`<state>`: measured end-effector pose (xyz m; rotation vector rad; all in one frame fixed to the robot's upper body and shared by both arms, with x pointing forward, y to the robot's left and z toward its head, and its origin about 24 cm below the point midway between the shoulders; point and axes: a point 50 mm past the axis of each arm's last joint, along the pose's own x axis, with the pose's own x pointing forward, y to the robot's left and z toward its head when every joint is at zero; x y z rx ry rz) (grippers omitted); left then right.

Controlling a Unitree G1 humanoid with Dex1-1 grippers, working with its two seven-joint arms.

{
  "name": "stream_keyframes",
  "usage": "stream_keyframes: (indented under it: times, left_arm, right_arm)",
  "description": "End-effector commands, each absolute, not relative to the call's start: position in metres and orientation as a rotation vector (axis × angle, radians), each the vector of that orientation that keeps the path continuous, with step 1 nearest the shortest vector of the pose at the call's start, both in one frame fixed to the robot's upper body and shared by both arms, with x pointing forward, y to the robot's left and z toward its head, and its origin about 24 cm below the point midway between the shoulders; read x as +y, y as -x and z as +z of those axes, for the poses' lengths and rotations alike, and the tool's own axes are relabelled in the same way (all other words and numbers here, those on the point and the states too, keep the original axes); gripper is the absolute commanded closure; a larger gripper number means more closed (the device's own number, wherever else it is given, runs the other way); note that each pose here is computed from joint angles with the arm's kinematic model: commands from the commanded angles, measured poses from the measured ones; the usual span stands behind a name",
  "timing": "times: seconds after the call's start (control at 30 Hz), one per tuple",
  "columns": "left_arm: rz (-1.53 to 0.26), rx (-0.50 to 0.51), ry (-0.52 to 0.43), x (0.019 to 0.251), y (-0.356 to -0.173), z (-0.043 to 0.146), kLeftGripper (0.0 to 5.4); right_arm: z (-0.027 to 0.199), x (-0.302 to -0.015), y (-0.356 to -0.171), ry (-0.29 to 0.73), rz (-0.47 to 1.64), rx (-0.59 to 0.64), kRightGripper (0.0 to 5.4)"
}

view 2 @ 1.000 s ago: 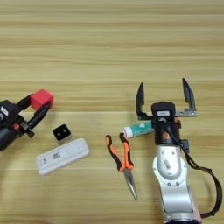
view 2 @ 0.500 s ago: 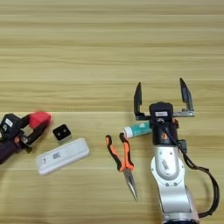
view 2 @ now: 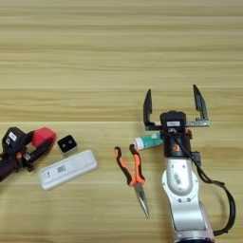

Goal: Move the objects on the table

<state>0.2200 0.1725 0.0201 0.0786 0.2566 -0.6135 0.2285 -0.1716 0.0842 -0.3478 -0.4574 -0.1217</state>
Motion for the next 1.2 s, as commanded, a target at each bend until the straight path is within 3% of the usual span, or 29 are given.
stream_keyframes:
  times: [0.03,0.13,0.17,0.73,0.83,1.1,1.2]
  left_arm:
    - [-0.632,0.322,-0.105,0.175,-0.214,0.011,3.17]
    - [-0.646,0.318,-0.127,0.174,-0.212,0.011,3.17]
    - [-0.646,0.316,-0.136,0.174,-0.212,0.011,2.88]
    - [-0.62,0.259,-0.16,0.175,-0.218,0.019,1.05]
    - [-0.619,0.236,-0.086,0.175,-0.22,0.027,0.82]
    - [-0.613,0.173,-0.079,0.179,-0.224,0.032,0.03]
    - [-0.616,0.113,-0.07,0.181,-0.227,0.04,0.03]
  right_arm:
    - [0.084,-0.169,-0.229,0.338,-0.115,-0.466,0.0]
    - [0.084,-0.169,-0.229,0.337,-0.113,-0.465,0.0]
    - [0.084,-0.169,-0.229,0.338,-0.113,-0.465,0.0]
    - [0.084,-0.17,-0.227,0.329,-0.11,-0.465,0.0]
    - [0.084,-0.171,-0.227,0.327,-0.11,-0.461,0.0]
    - [0.083,-0.173,-0.229,0.322,-0.111,-0.457,0.0]
    - [0.082,-0.174,-0.229,0.319,-0.109,-0.457,0.0]
